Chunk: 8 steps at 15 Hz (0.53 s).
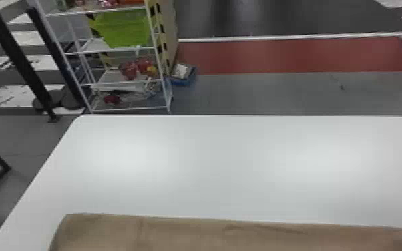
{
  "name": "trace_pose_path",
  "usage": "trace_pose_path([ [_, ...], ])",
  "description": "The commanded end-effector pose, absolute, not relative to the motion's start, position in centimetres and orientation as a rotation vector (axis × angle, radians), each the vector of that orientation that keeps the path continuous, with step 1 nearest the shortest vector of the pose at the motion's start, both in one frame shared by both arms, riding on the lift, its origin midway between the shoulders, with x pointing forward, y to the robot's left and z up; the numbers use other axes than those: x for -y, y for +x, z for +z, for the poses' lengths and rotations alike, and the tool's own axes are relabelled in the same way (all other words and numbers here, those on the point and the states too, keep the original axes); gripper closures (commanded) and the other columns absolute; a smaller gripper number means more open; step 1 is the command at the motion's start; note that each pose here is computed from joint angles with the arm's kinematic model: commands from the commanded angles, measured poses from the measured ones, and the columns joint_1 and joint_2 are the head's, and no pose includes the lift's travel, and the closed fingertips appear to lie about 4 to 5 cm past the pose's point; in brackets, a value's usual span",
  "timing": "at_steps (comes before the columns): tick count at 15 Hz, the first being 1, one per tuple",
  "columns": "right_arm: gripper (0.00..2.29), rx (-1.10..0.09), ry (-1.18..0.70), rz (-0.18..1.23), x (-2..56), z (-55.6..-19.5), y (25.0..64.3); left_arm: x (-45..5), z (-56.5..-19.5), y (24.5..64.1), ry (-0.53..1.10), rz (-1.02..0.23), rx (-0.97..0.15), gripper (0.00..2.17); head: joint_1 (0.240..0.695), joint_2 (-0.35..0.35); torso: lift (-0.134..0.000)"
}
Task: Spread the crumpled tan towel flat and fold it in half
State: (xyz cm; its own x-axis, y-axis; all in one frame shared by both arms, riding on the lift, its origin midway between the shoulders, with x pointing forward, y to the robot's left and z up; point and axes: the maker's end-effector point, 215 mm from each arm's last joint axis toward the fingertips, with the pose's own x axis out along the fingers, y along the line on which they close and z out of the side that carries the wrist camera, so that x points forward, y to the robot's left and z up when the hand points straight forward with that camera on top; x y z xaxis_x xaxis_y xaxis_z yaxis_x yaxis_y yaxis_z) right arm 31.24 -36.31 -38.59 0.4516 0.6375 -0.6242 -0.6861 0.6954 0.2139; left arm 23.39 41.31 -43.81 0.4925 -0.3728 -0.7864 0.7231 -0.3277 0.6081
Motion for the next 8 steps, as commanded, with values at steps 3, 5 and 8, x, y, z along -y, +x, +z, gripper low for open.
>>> trace_pose_path([
  [3, 1.14, -0.721, -0.087, 0.82, 36.1, -37.9, 31.6, -41.0, -44.2, 23.0, 1.527, -1.149, -0.311, 1.81, 0.695, 0.109, -0.123],
  [5, 1.14, -0.715, -0.131, 0.827, 36.1, -37.4, 31.3, -40.8, -44.4, 22.9, 1.525, -1.158, -0.311, 1.81, 0.695, 0.109, -0.123],
  [8, 1.14, -0.7, -0.274, 0.858, 35.8, -38.4, 30.5, -40.0, -45.1, 22.9, 1.505, -1.183, -0.299, 1.81, 0.695, 0.107, -0.123],
])
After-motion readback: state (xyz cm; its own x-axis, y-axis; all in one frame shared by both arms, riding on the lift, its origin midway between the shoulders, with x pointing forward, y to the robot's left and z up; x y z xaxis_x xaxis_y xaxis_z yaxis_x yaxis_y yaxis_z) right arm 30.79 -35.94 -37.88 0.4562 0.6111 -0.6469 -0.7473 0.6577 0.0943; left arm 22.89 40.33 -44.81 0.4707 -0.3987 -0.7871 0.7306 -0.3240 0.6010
